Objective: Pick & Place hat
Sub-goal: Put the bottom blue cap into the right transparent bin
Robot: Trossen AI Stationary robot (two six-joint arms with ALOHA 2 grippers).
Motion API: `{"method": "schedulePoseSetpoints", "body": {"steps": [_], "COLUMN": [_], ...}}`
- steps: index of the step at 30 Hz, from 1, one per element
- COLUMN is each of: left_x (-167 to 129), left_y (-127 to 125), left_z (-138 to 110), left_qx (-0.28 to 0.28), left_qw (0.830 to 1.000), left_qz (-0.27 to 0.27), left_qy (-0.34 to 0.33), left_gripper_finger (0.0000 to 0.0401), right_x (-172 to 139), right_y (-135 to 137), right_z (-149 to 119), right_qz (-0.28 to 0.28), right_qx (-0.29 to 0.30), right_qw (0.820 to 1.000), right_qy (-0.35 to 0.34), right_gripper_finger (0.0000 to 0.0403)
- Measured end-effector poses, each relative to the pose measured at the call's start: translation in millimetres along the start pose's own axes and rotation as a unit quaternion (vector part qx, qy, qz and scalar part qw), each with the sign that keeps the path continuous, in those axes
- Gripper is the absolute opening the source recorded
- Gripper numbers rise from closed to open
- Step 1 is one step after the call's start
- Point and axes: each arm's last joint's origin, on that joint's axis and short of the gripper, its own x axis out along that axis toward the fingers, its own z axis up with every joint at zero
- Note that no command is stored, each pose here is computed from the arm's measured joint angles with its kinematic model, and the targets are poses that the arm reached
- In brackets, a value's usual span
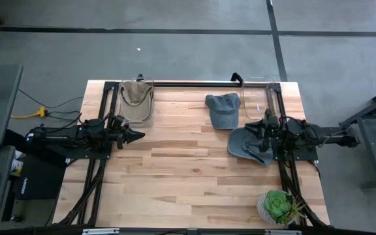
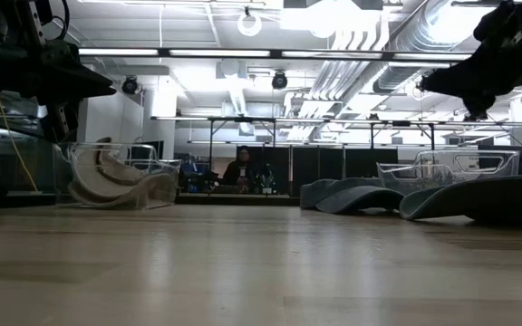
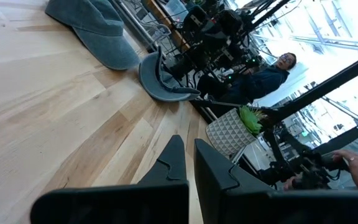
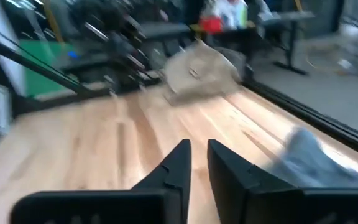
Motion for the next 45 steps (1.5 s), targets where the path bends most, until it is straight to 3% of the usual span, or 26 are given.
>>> {"method": "schedulePoseSetpoints", "body": {"steps": [6,14,28,40,45], "left_x": [0,0,0,0,0], "left_y": [0,0,0,0,0], "left_z": [0,0,0,0,0], "left_qx": [0.0,0.0,0.0,0.0,0.0], "left_qw": [1.0,1.0,1.0,1.0,1.0], "left_qz": [0.0,0.0,0.0,0.0,0.0], "left_qy": [0.0,0.0,0.0,0.0,0.0], "left_gripper_finger": [0.0001,0.0001,0.0001,0.0001,0.0001], "right_x": [-2,16,48,65,61], "right_y": [2,13,20,31,38], "right_z": [27,63,116,98,93], "right_qz": [-0.053,-0.076,-0.16,-0.095,-0.096], "right_qx": [0.043,0.026,0.021,0.042,0.099], "right_qw": [0.997,0.994,0.964,0.931,0.918], "right_qy": [0.019,0.073,0.213,0.349,0.372], "right_gripper_finger": [0.0112,0.017,0.0182,0.0182,0.0182]}}
